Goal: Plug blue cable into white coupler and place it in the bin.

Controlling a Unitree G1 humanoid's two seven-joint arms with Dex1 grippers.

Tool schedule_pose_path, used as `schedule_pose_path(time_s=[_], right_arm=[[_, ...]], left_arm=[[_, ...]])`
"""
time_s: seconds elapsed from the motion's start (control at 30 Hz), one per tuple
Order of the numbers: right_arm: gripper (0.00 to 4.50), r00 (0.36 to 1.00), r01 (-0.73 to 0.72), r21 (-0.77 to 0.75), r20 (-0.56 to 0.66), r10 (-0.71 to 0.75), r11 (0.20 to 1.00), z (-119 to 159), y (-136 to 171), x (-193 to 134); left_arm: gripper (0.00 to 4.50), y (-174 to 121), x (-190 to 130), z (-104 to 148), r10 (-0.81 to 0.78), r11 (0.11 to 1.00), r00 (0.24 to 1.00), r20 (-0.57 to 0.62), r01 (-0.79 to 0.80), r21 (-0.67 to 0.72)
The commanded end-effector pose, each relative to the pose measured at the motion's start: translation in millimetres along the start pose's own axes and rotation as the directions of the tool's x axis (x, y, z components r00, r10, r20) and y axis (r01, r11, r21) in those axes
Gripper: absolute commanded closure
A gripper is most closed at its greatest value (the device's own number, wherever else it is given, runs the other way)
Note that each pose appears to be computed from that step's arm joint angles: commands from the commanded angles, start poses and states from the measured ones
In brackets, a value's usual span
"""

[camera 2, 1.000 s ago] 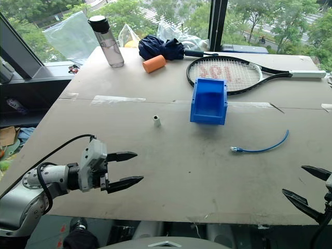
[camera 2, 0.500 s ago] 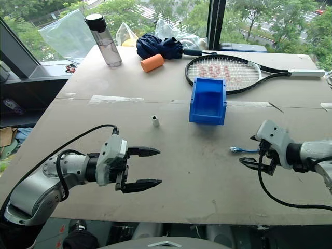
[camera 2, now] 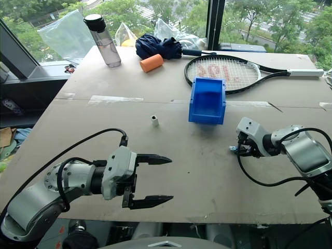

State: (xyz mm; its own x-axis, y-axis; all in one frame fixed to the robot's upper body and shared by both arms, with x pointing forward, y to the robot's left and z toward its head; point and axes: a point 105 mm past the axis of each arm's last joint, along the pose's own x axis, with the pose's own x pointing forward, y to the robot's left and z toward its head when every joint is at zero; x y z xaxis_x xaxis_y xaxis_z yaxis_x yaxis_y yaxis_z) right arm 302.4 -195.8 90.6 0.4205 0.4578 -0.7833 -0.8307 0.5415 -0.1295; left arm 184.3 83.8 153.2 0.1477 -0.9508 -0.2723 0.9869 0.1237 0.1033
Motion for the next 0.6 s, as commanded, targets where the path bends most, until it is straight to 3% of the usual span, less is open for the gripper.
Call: schedule_pose_path(time_s=[0.03,0.07,0.37,0.57,0.6], right_arm=[[4.19,1.0,0.009,-0.02,-0.001,-0.009,1.0,2,2,1],[4.47,1.0,0.008,-0.035,0.015,-0.008,0.999,7,5,1],[4.47,0.981,-0.049,-0.224,0.172,0.089,0.973,76,51,21],[4.47,0.985,-0.101,-0.358,0.094,0.144,0.928,81,65,44],[4.13,0.984,-0.098,-0.377,0.1,0.146,0.921,81,65,47]], left_arm=[[0.0,1,2,3,0.012,1.0,1.0,0.017,-0.012,-0.006],[0.0,2,2,3,0.026,0.999,0.999,0.023,-0.025,-0.021],[0.0,30,-21,-20,0.133,0.988,0.991,-0.028,-0.135,-0.077],[0.0,53,-28,-37,0.211,0.977,0.974,-0.084,-0.21,0.022],[0.0,57,-26,-40,0.214,0.977,0.972,-0.098,-0.213,0.017]])
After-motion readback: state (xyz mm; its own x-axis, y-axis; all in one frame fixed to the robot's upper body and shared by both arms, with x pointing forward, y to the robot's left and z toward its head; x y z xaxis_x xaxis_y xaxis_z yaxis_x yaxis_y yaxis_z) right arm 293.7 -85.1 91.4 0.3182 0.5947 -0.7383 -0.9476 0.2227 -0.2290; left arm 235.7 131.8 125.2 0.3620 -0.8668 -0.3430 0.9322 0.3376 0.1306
